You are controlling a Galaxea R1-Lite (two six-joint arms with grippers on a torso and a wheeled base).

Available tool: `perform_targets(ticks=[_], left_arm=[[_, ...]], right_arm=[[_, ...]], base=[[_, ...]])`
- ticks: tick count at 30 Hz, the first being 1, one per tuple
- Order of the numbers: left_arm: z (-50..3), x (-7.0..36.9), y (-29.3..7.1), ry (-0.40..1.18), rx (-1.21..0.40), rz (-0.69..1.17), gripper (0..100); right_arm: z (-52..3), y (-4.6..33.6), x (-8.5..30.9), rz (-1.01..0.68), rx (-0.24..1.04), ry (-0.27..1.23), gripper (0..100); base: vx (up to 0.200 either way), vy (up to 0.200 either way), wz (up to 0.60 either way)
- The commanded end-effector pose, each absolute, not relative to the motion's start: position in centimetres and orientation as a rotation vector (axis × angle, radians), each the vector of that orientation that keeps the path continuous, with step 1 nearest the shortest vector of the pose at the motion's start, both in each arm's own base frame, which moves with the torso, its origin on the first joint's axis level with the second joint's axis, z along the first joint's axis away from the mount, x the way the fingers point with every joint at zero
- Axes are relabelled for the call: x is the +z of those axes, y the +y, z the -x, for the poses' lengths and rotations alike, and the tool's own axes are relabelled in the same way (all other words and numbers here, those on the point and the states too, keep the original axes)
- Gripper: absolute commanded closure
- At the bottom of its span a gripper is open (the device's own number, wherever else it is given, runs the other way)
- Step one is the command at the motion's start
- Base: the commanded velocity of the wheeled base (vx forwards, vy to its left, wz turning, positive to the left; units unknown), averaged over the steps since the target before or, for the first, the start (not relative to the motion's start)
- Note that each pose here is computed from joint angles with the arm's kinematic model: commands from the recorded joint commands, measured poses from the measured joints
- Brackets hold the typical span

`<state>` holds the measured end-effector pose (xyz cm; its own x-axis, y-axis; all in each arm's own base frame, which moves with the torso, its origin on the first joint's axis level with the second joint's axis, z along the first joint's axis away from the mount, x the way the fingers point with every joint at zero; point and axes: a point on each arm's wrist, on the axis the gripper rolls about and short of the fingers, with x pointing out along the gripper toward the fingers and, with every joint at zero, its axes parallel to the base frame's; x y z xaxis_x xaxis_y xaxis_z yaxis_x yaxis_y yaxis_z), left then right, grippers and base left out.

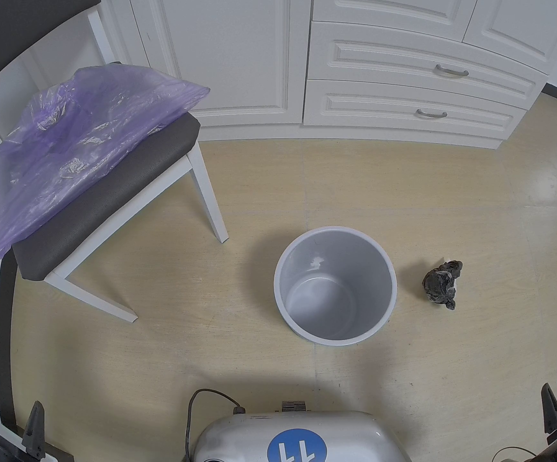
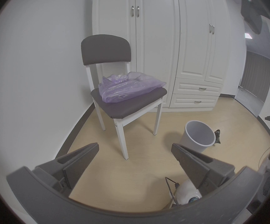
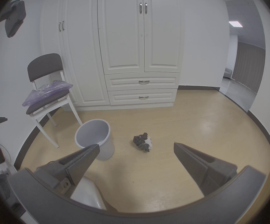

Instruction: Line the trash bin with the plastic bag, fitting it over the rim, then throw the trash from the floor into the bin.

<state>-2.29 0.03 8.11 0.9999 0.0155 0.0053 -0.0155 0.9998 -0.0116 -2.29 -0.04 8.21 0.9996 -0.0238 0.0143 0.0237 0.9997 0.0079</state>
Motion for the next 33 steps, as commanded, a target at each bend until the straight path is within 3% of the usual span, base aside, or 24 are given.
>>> perform_targets(ticks=[1,2,3,4,5,11,13,16,29,33], left_arm=[[2.3,7.7,0.0,-0.009,0.012,-0.006,0],[2.3,7.7,0.0,-0.009,0.012,-0.006,0],[2.3,7.6,0.0,-0.009,-0.004,-0.028,0],[2.3,7.6,0.0,-0.009,-0.004,-0.028,0],[2.3,7.7,0.0,-0.012,-0.007,-0.028,0],[2.5,8.5,0.0,-0.054,-0.009,-0.02,0],[3.7,12.3,-0.1,-0.233,-0.048,0.052,0],[4.6,15.6,-0.1,-0.286,-0.127,0.139,0],[0.4,19.8,-0.1,-0.097,-0.352,0.057,0],[-2.0,20.9,-0.7,0.012,-0.354,-0.004,0]], right_arm=[[2.3,0.0,8.2,0.057,-0.001,-0.048,0],[2.3,0.0,8.2,0.057,-0.001,-0.048,0],[2.9,0.1,10.4,0.114,0.048,-0.185,0],[2.9,0.1,10.4,0.114,0.048,-0.185,0],[3.5,0.2,12.9,0.085,0.088,-0.279,0],[2.6,0.2,13.6,-0.076,0.101,-0.204,0],[2.0,0.2,13.6,-0.102,0.099,-0.157,0],[1.7,0.2,13.9,-0.104,0.097,-0.139,0],[-2.2,0.2,19.0,-0.106,0.107,-0.025,0],[-3.9,0.3,20.3,-0.109,0.112,-0.02,0]], base=[[0.0,0.0,0.0],[0.0,0.0,0.0],[0.0,0.0,0.0],[0.0,0.0,0.0],[0.0,0.0,0.0],[0.0,0.0,0.0],[0.0,0.0,0.0],[0.0,0.0,0.0],[0.0,0.0,0.0],[0.0,0.0,0.0]])
